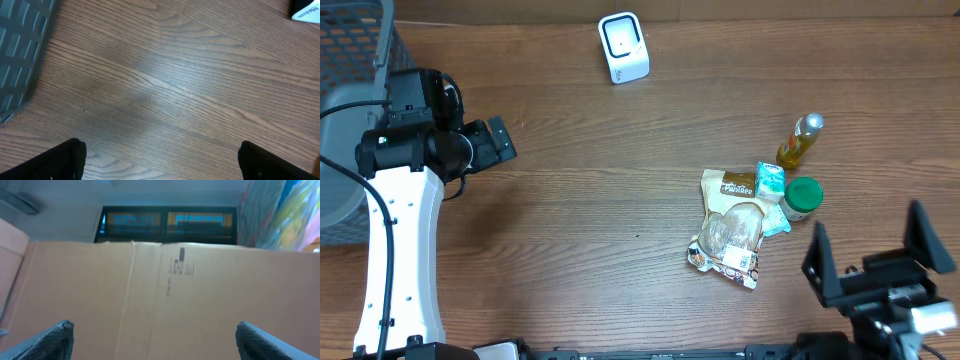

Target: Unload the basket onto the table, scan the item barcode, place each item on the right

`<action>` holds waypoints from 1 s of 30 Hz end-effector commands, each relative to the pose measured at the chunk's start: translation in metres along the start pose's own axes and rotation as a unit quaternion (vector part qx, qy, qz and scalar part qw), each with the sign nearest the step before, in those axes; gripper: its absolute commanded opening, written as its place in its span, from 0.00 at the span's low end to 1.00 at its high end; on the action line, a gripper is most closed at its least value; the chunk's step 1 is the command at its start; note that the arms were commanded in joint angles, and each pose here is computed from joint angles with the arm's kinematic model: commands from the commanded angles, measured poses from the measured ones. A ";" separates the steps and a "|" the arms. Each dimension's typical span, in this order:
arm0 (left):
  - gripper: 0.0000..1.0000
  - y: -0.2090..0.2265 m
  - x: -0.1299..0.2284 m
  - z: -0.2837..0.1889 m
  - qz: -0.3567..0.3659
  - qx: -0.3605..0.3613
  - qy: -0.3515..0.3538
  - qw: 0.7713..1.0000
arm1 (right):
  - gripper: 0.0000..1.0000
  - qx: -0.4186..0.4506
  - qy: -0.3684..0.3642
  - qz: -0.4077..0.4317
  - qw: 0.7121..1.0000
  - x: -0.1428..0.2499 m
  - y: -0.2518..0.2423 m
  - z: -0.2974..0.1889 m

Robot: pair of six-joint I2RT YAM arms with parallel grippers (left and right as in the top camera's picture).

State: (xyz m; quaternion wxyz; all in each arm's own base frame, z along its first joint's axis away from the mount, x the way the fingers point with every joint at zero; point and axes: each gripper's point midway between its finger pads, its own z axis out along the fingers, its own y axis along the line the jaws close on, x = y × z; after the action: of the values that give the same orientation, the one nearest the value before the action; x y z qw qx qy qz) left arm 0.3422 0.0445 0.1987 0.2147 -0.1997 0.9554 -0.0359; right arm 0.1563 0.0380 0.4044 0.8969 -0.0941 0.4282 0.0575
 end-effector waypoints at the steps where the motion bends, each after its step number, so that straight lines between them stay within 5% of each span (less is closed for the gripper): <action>1: 1.00 -0.001 -0.005 -0.006 -0.004 0.003 -0.011 1.000 | 1.00 -0.003 0.017 -0.007 1.000 0.032 0.002 -0.005; 15: 1.00 -0.001 -0.005 -0.006 -0.004 0.003 -0.011 1.000 | 1.00 -0.003 0.132 0.017 0.991 0.145 0.006 -0.031; 23: 1.00 -0.001 -0.005 -0.006 -0.004 0.003 -0.011 1.000 | 1.00 -0.007 0.333 0.065 0.941 0.235 0.016 -0.078; 30: 1.00 -0.001 -0.005 -0.006 -0.004 0.003 -0.011 1.000 | 1.00 0.005 0.323 0.062 0.944 0.231 0.012 -0.074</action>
State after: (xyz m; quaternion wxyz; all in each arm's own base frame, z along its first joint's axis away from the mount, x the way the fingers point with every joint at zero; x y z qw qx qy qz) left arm 0.3421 0.0445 0.1986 0.2145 -0.1997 0.9554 -0.0359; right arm 0.2417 0.0419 0.1768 0.7004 -0.0865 0.7038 0.0810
